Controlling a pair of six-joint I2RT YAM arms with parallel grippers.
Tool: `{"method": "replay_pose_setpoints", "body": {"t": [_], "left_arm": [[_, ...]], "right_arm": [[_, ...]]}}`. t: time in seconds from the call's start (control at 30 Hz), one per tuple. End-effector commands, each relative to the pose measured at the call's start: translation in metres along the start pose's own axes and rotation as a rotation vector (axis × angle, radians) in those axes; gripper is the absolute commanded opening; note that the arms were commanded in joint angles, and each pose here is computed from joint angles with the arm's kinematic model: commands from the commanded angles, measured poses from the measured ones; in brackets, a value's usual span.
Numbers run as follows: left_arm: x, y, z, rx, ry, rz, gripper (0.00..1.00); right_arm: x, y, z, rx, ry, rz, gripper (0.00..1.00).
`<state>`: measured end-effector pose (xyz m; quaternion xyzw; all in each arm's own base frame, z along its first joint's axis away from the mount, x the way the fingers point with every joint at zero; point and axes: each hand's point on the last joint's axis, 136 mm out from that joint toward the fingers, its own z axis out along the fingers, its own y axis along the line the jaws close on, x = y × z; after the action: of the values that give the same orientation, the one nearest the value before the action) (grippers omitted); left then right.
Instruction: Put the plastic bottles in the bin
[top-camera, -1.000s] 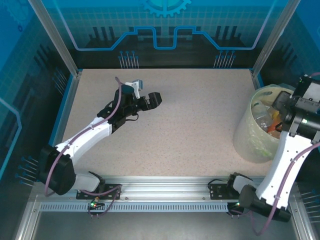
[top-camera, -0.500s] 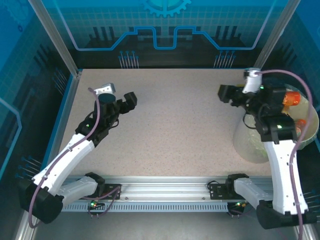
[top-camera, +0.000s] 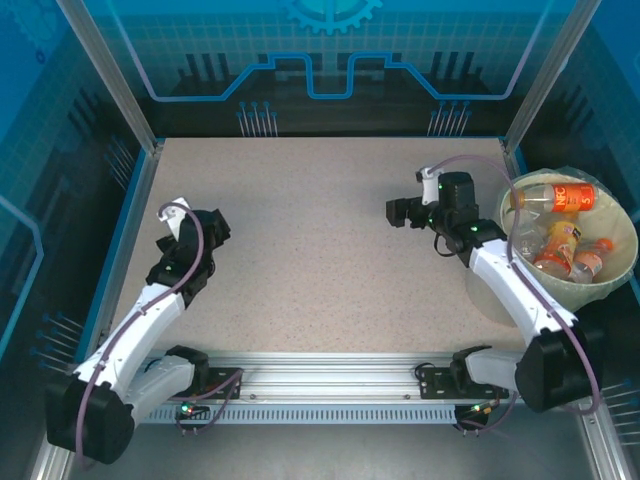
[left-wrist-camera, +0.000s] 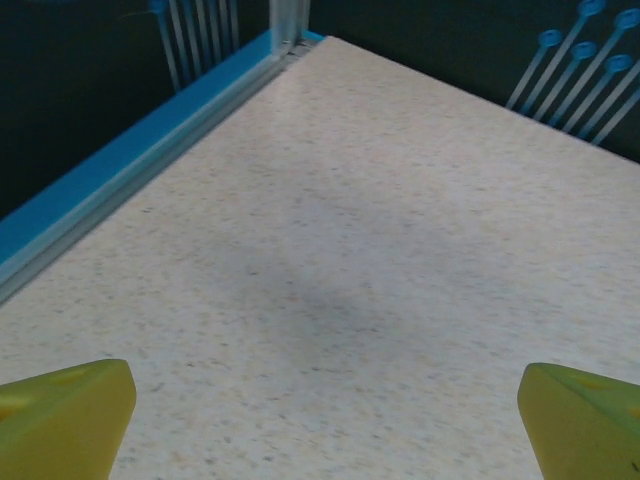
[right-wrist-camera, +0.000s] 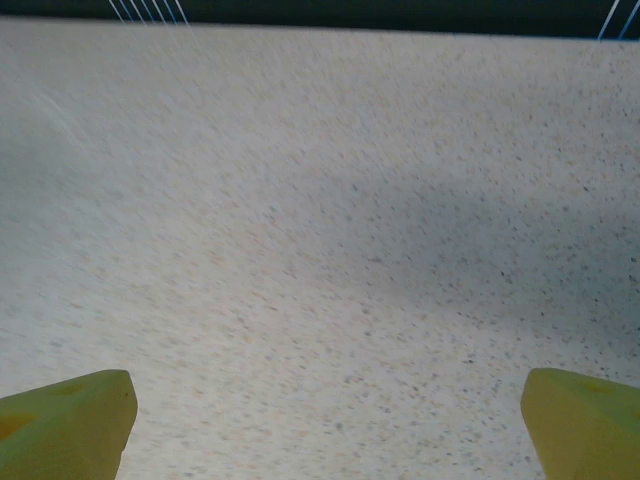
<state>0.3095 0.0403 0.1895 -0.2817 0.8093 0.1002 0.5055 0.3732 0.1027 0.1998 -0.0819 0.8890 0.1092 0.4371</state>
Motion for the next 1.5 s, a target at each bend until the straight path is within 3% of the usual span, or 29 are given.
{"method": "replay_pose_setpoints", "body": {"t": [0.0,0.2,0.37,0.6,0.73,0.87,1.1,1.23,1.47], "left_arm": [[0.000,0.017,0.016,-0.069,-0.068,0.030,0.99],[0.037,0.014,0.055,0.011,-0.017,0.064,0.99],[0.063,-0.019,0.083,0.148,0.077,0.130,0.99],[0.041,-0.048,0.090,0.275,-0.105,0.220,0.99],[0.062,-0.059,0.095,0.372,-0.130,0.244,0.99],[0.061,-0.053,0.091,0.369,-0.182,0.224,0.99],[0.060,-0.053,0.098,0.338,-0.150,0.228,0.99],[0.061,-0.054,0.097,0.341,-0.150,0.229,0.99],[0.061,-0.057,0.097,0.359,-0.147,0.237,0.99]], "right_arm": [[-0.002,-0.011,0.018,0.052,-0.050,-0.105,1.00],[0.047,-0.039,0.054,0.076,0.017,-0.092,1.00],[0.061,-0.061,0.061,0.128,0.011,-0.101,1.00],[0.064,-0.073,0.067,0.115,-0.081,-0.103,1.00],[0.057,-0.077,0.065,0.111,-0.132,-0.110,1.00],[0.058,-0.081,0.063,0.106,-0.175,-0.093,1.00],[0.076,-0.088,0.050,0.169,-0.320,-0.083,1.00],[0.072,-0.090,0.062,0.166,-0.240,-0.074,1.00],[0.072,-0.086,0.063,0.150,-0.237,-0.092,1.00]]}}
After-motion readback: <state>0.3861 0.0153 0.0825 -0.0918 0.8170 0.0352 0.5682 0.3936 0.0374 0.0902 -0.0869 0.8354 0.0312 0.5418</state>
